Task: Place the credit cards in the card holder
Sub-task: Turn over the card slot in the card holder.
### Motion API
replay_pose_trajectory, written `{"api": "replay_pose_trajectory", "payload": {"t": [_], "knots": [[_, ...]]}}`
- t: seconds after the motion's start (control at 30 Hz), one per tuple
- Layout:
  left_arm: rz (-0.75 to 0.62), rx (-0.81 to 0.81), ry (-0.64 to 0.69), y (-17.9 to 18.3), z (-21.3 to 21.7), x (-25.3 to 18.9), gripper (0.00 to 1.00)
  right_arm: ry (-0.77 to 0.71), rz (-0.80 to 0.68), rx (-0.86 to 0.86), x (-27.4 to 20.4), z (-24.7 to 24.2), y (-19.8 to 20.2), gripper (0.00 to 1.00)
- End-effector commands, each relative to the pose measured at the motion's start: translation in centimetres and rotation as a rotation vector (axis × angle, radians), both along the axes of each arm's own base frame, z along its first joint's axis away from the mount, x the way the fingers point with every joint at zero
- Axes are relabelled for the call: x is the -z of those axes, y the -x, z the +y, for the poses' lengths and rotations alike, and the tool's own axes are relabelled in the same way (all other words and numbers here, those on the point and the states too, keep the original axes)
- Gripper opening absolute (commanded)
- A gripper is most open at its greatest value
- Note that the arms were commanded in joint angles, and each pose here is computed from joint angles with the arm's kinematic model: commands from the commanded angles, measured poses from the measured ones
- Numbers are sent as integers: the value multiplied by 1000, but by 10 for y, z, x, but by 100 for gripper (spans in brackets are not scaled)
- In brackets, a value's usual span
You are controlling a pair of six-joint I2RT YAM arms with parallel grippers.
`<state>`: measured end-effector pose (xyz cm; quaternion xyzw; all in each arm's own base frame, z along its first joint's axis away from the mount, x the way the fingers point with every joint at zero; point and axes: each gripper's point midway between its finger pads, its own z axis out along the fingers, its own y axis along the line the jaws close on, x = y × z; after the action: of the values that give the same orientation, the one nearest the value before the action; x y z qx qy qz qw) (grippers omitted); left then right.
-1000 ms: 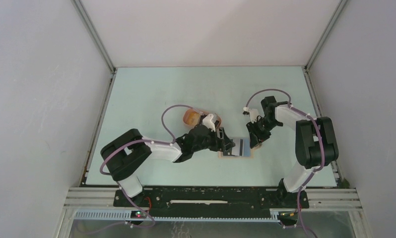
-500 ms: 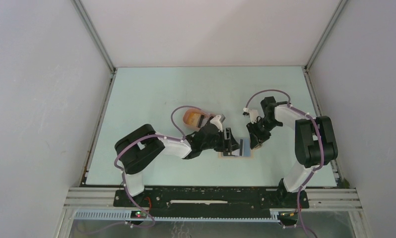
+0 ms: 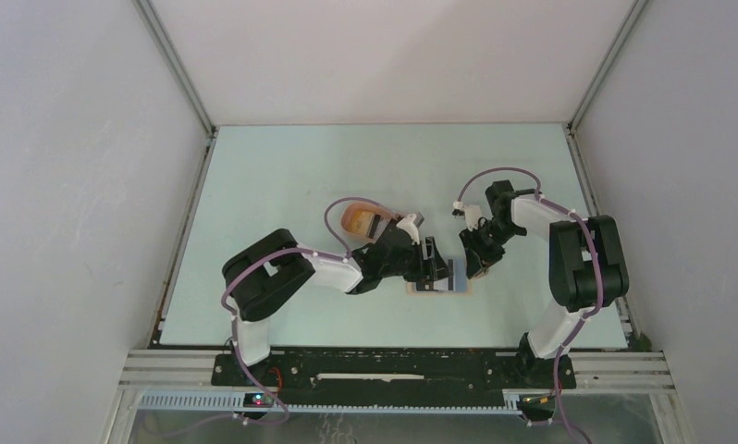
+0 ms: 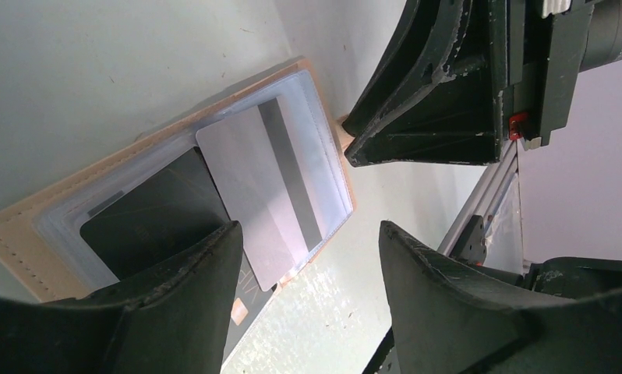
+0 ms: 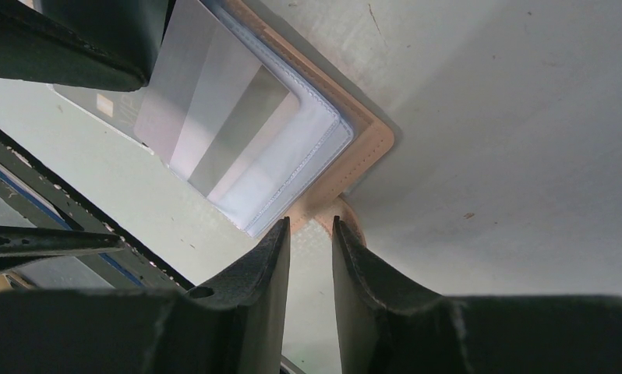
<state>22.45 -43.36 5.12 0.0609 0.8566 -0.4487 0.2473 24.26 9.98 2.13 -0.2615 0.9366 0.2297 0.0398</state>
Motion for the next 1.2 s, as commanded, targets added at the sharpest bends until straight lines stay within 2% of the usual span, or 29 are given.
{"api": "replay_pose_trajectory", "payload": {"t": [0.0, 0.6, 0.9, 1.17], "knots": [[33, 15, -17, 2, -6, 5, 70, 2, -10, 9, -5, 1, -8, 34], [43, 52, 5, 1, -22, 3, 70, 1, -10, 1, -5, 3, -7, 34], [11, 61, 29, 2, -24, -11, 70, -4, -17, 1, -8, 4, -7, 34], [-27, 23, -72, -3, -6, -5, 71, -4, -19, 0, -8, 4, -7, 35]]}}
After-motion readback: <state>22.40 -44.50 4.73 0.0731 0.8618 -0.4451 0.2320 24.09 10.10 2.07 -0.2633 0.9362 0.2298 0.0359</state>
